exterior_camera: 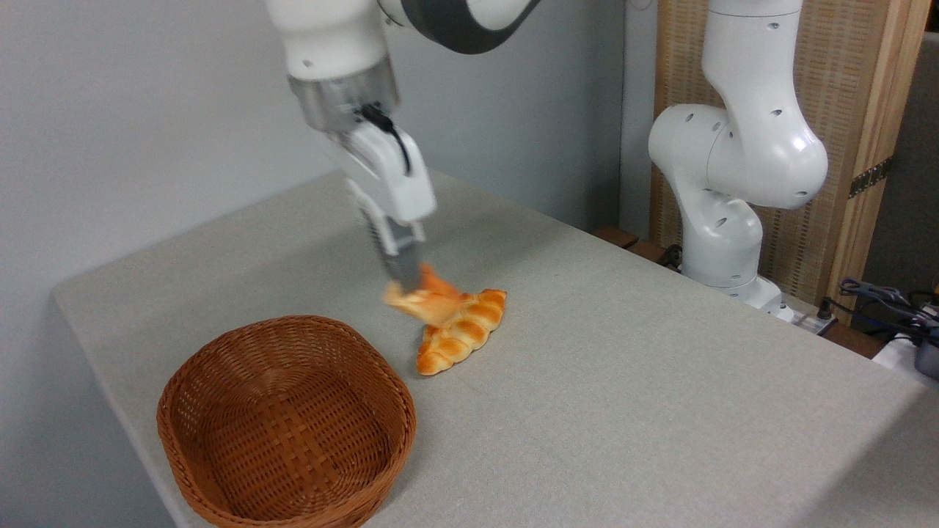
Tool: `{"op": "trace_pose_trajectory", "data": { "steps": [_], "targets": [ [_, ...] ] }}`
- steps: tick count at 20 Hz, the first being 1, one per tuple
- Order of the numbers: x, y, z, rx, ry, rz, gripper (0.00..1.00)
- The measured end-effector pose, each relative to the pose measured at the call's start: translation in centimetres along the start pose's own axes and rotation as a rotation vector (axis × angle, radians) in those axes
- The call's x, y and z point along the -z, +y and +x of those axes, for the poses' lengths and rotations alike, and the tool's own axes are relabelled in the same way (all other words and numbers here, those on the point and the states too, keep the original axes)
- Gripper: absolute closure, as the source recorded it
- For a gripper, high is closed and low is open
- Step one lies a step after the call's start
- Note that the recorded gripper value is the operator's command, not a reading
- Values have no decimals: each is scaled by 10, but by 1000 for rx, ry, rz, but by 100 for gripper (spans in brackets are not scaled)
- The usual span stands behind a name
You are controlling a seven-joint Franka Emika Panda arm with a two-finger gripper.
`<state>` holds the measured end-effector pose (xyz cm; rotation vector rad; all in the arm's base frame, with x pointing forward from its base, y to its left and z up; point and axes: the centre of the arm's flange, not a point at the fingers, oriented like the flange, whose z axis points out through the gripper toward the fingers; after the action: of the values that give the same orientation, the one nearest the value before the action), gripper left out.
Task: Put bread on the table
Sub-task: 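Lift the bun out of the basket and carry it past the braided loaf, then lower the bun onto the table beside the braided loaf and release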
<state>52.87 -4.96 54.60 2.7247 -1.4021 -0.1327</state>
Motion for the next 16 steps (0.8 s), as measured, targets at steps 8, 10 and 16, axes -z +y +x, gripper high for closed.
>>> {"op": "trace_pose_trajectory", "data": {
  "steps": [8, 10, 16],
  "targets": [
    [-80, -21, -63, -167, -295, -143, 1],
    [-99, -22, -66, -177, -328, -143, 0],
    [-109, -24, -64, -186, -325, -128, 0]
  ]
}}
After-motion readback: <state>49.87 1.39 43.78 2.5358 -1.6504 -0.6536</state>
